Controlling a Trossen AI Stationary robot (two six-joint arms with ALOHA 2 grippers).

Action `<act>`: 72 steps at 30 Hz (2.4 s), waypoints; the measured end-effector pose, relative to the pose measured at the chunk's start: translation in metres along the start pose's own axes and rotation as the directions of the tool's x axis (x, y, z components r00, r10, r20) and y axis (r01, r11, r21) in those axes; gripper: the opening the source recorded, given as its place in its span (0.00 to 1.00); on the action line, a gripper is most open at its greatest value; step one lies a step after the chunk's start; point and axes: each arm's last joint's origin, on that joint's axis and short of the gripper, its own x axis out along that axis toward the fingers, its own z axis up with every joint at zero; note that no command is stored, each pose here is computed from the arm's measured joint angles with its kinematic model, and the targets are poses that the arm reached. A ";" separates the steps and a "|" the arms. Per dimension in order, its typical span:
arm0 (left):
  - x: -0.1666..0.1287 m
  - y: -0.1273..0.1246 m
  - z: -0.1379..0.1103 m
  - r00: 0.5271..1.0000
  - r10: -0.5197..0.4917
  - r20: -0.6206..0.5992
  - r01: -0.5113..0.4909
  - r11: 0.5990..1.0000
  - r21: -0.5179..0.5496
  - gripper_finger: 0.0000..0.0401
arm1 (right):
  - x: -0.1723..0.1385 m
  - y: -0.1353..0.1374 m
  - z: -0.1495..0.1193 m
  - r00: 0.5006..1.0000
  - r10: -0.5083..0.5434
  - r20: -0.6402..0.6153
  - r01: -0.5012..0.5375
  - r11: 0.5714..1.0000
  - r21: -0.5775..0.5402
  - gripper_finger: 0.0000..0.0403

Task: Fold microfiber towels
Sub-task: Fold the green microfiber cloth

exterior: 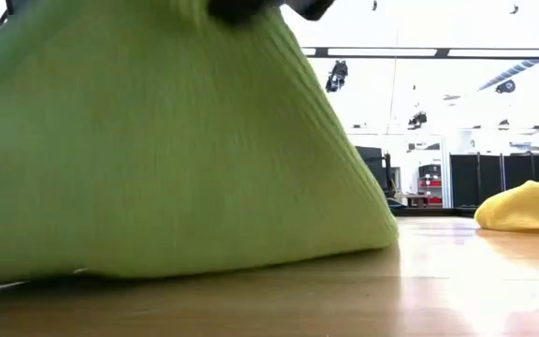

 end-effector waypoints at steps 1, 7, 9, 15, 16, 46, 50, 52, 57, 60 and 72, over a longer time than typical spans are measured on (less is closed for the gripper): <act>0.000 0.000 0.000 1.000 0.000 0.000 0.000 1.000 0.000 0.00 | -0.005 -0.003 0.002 1.000 0.000 0.010 -0.001 1.000 0.015 0.02; 0.000 0.000 0.000 1.000 0.000 -0.002 0.000 1.000 0.000 0.00 | -0.013 -0.016 -0.001 1.000 -0.011 0.001 0.011 0.998 0.069 0.02; 0.000 0.000 0.000 1.000 -0.001 0.000 0.001 1.000 -0.001 0.00 | -0.018 -0.020 -0.004 1.000 -0.014 -0.001 0.014 0.997 0.079 0.02; -0.007 -0.003 0.004 1.000 -0.012 0.005 0.012 1.000 -0.005 0.00 | -0.022 -0.028 -0.020 1.000 -0.019 -0.011 0.020 0.991 0.131 0.02; -0.009 -0.004 0.006 1.000 -0.009 0.013 0.009 1.000 -0.005 0.00 | -0.023 -0.029 -0.021 1.000 -0.016 0.002 0.016 0.990 0.138 0.02; -0.011 0.031 0.027 0.992 0.095 0.088 -0.095 0.995 0.001 0.00 | -0.029 -0.120 -0.078 0.995 -0.084 -0.046 0.094 0.944 0.316 0.02; -0.011 0.033 0.027 0.992 0.095 0.085 -0.095 0.995 0.000 0.00 | -0.035 -0.134 -0.095 0.994 -0.098 -0.040 0.106 0.928 0.358 0.02; -0.011 0.033 0.027 0.992 0.092 0.084 -0.092 0.996 0.001 0.00 | -0.040 -0.140 -0.104 0.993 -0.107 -0.044 0.115 0.922 0.369 0.02; -0.013 0.034 0.029 0.992 0.090 0.094 -0.090 0.996 -0.008 0.00 | -0.052 -0.155 -0.119 0.992 -0.122 -0.017 0.118 0.898 0.424 0.02; -0.020 0.031 0.038 0.986 0.084 0.142 -0.085 0.996 0.002 0.00 | -0.059 -0.161 -0.127 0.992 -0.129 -0.013 0.121 0.885 0.449 0.02; -0.026 0.036 0.046 0.979 0.109 0.175 -0.113 0.994 0.011 0.00 | -0.062 -0.176 -0.140 0.988 -0.156 0.010 0.130 0.851 0.509 0.02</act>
